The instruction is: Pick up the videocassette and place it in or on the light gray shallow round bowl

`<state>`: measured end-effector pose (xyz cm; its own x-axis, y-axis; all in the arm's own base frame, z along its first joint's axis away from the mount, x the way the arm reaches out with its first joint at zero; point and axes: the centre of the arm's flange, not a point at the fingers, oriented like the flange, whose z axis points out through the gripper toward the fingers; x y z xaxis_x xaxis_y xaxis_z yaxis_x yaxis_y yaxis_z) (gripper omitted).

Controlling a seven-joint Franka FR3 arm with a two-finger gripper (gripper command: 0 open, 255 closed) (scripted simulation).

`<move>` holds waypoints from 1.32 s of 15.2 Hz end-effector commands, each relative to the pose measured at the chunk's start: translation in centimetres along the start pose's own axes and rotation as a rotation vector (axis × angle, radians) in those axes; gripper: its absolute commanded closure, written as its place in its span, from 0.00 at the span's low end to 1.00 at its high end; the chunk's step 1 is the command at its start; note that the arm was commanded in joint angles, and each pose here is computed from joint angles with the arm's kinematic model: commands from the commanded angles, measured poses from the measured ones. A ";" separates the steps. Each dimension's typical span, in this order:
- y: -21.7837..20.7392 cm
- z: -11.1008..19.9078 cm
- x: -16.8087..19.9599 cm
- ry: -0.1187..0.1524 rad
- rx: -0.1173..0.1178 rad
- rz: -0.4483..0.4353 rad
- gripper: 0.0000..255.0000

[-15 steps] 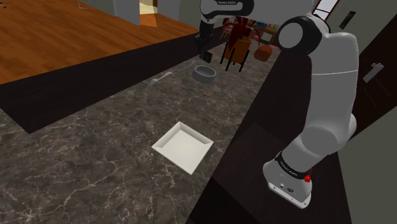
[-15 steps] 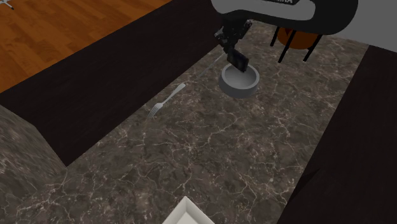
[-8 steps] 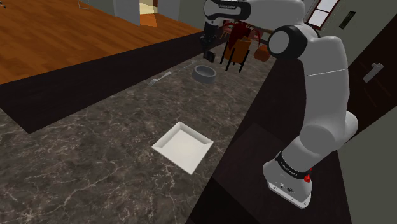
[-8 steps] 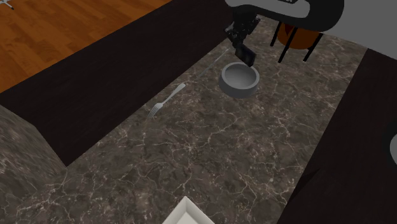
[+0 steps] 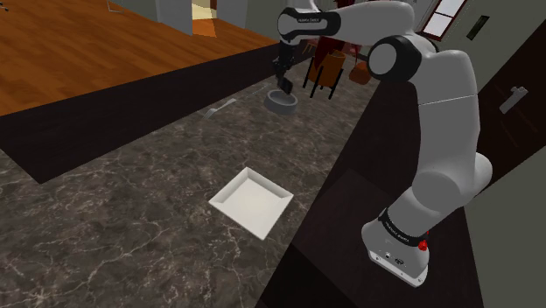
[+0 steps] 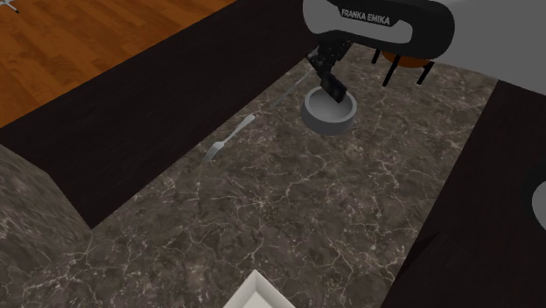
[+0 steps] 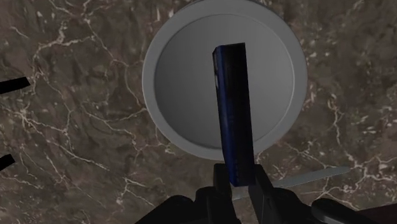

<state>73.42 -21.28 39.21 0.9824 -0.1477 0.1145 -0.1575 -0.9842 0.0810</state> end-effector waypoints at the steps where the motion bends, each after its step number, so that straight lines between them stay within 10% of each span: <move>1: -0.1 1.1 -0.1 0.001 0.000 0.000 1.00; 14: -0.3 3.9 -0.4 0.001 0.000 0.000 1.00; 15: -0.3 3.9 -0.4 0.001 0.000 0.000 0.00; 20: -0.3 3.9 -0.4 0.001 0.000 0.000 0.00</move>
<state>73.45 -21.31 35.23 0.9823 -0.1478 0.1152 -0.1576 -0.9842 0.0811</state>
